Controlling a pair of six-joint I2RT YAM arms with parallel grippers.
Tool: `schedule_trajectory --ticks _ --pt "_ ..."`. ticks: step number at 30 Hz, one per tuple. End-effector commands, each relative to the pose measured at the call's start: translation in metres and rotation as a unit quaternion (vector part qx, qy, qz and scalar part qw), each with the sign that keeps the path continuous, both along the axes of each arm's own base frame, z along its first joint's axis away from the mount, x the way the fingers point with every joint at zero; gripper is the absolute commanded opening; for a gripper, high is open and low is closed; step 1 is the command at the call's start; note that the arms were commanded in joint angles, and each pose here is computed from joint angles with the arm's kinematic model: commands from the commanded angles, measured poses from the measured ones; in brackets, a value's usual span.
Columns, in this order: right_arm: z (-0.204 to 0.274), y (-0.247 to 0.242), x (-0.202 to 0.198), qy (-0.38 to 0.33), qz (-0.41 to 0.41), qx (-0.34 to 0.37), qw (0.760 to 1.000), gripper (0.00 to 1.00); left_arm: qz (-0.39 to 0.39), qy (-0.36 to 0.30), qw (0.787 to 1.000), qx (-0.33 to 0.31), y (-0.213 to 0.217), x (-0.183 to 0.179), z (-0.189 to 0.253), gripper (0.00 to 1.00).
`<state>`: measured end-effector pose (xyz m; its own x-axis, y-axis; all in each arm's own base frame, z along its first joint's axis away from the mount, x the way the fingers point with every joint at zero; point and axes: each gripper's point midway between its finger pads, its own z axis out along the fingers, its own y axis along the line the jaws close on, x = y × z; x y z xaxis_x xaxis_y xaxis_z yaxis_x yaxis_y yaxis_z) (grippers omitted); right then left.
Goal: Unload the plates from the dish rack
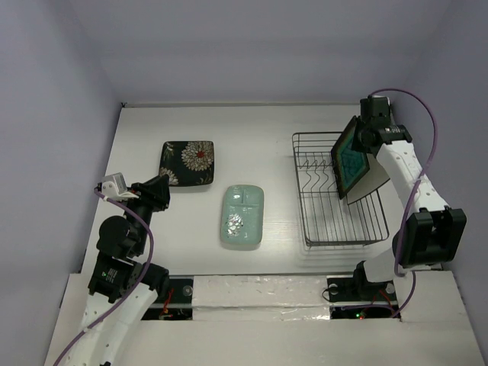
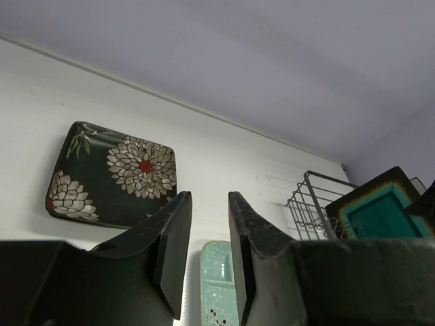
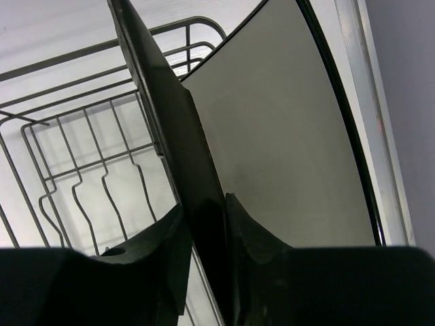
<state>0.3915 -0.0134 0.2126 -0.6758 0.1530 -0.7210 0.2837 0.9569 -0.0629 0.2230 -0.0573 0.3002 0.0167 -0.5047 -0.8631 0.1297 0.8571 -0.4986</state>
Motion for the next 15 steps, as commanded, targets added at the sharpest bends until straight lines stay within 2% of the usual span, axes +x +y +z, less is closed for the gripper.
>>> schedule_trajectory --ticks 1,3,4,6,7,15 --pt "0.029 0.001 0.011 -0.042 0.009 -0.004 0.999 0.3 -0.003 -0.023 1.0 -0.009 -0.001 -0.002 0.013 0.26" --pt "0.031 0.001 0.01 -0.041 0.012 -0.007 0.999 0.26 -0.003 -0.023 1.0 -0.009 -0.001 -0.001 0.013 0.26" --pt "0.032 0.0 0.009 -0.04 0.012 -0.009 0.999 0.15 -0.003 -0.023 1.0 -0.009 -0.001 -0.001 0.013 0.26" --pt "0.037 0.001 0.01 -0.045 0.013 -0.009 0.999 0.03 -0.003 -0.021 1.0 -0.008 -0.001 0.0 0.012 0.26" --pt "0.04 0.001 0.01 -0.049 0.014 -0.008 0.999 0.01 -0.003 -0.021 1.0 -0.008 -0.002 0.0 0.012 0.26" --pt "0.108 -0.001 -0.005 -0.123 0.012 -0.005 0.992 0.0 -0.003 -0.018 1.0 -0.006 -0.002 0.002 0.01 0.26"
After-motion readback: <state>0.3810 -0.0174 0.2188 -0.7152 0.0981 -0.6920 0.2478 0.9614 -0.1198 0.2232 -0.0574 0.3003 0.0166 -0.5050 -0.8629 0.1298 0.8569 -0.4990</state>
